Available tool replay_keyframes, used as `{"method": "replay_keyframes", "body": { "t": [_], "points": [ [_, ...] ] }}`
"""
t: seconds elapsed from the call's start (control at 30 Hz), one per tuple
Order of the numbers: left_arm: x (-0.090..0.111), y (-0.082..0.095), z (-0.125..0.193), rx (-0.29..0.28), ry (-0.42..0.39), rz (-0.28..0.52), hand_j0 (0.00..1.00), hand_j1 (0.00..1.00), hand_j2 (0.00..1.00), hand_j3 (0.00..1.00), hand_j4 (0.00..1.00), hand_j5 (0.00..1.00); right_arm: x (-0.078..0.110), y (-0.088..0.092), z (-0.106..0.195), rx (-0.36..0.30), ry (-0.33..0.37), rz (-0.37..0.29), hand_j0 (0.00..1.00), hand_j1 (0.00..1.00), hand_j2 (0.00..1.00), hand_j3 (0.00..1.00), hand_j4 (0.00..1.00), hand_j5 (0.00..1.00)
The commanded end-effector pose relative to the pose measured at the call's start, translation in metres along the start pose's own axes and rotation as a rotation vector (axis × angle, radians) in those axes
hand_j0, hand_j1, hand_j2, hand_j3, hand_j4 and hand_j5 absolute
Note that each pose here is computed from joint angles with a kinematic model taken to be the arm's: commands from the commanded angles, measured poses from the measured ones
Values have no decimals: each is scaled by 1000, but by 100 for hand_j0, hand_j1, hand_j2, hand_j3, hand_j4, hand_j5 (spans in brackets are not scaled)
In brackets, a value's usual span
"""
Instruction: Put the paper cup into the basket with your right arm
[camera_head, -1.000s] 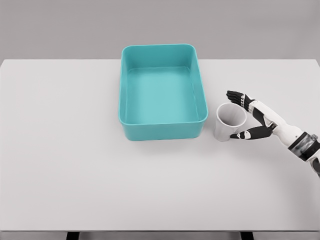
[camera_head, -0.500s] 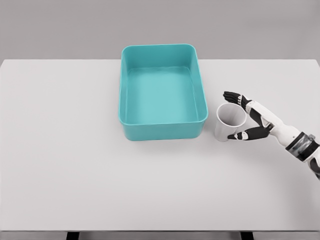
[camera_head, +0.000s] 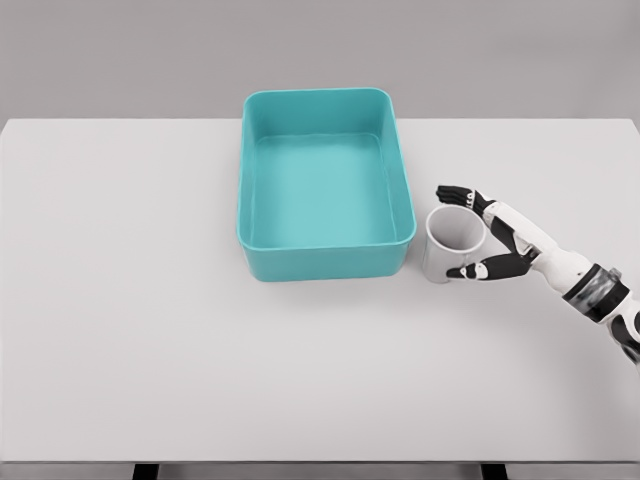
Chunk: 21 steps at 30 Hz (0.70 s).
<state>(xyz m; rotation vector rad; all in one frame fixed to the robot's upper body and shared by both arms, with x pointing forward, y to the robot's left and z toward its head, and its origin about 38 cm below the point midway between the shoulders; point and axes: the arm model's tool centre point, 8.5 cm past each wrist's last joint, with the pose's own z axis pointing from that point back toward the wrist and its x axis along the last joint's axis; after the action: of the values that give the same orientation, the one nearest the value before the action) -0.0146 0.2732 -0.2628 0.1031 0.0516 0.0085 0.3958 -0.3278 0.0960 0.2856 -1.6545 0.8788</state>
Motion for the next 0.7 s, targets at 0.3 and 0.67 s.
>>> {"method": "replay_keyframes", "body": {
  "t": [0.3, 0.67],
  "points": [
    [0, 0, 0, 0, 0, -1, 100, 100, 100, 100, 100, 100, 1, -1, 0, -3, -2, -1, 55, 55, 55, 55, 55, 55],
    [0, 0, 0, 0, 0, -1, 100, 100, 100, 100, 100, 100, 20, -24, -14, -18, -44, 46, 54, 54, 54, 54, 54, 54]
  ]
}}
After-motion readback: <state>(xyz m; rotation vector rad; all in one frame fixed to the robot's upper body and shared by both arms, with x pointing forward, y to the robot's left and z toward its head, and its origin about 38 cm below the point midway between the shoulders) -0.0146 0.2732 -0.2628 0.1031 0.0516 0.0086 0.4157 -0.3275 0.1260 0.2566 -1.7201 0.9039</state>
